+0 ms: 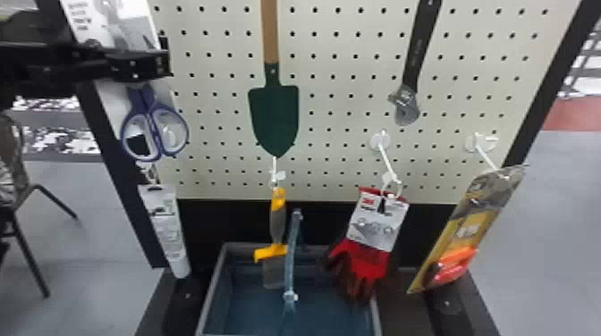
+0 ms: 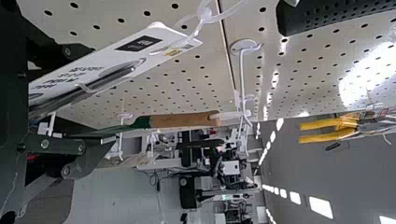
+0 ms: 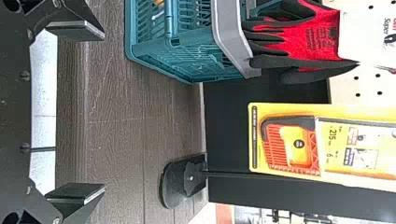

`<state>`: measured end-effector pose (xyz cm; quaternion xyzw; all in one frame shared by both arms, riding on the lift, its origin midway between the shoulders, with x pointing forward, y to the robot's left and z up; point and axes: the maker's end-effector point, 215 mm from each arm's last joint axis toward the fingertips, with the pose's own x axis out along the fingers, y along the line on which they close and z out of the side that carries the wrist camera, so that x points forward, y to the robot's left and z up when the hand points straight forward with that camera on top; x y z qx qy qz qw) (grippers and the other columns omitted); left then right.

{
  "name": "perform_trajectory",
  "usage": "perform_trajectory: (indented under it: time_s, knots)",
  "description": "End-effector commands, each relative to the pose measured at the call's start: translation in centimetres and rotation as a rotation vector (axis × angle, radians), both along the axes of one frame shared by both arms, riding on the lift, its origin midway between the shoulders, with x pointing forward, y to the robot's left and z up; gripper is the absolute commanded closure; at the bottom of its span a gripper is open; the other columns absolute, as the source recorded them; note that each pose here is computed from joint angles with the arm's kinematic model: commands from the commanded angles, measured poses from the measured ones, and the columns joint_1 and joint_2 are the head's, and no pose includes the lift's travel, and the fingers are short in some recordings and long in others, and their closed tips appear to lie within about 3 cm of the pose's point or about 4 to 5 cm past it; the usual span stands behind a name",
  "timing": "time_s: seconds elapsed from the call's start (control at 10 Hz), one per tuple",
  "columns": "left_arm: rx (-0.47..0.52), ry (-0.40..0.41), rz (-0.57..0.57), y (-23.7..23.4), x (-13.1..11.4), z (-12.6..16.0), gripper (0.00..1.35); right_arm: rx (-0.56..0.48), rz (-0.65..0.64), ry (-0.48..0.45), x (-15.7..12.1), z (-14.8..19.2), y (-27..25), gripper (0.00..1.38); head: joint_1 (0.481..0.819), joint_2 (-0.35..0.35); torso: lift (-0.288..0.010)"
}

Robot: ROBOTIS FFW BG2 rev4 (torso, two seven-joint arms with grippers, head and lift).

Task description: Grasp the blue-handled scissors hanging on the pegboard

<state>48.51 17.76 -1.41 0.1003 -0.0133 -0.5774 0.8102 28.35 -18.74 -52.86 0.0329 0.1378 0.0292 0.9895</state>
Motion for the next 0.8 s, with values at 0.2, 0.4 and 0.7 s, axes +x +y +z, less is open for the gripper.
perform_trajectory:
  time_s: [0.2, 0.4, 0.7]
  knots:
    - [-0.005, -0.028, -0.014, -0.64, -0.14, 0.34, 1.15, -0.001, 0.001, 0.0, -0.01, -0.01, 0.03, 0.15, 0.549, 0.0, -0.1]
    - [-0.004, -0.028, -0.016, -0.76, -0.16, 0.27, 1.15, 0.0, 0.0, 0.003, -0.08, -0.13, 0.0, 0.15, 0.549, 0.0, -0.1]
    - [-0.004, -0.018, -0.016, -0.75, -0.1, 0.0, 1.15, 0.0, 0.0, 0.003, -0.08, -0.13, 0.0, 0.15, 0.549, 0.0, -0.1]
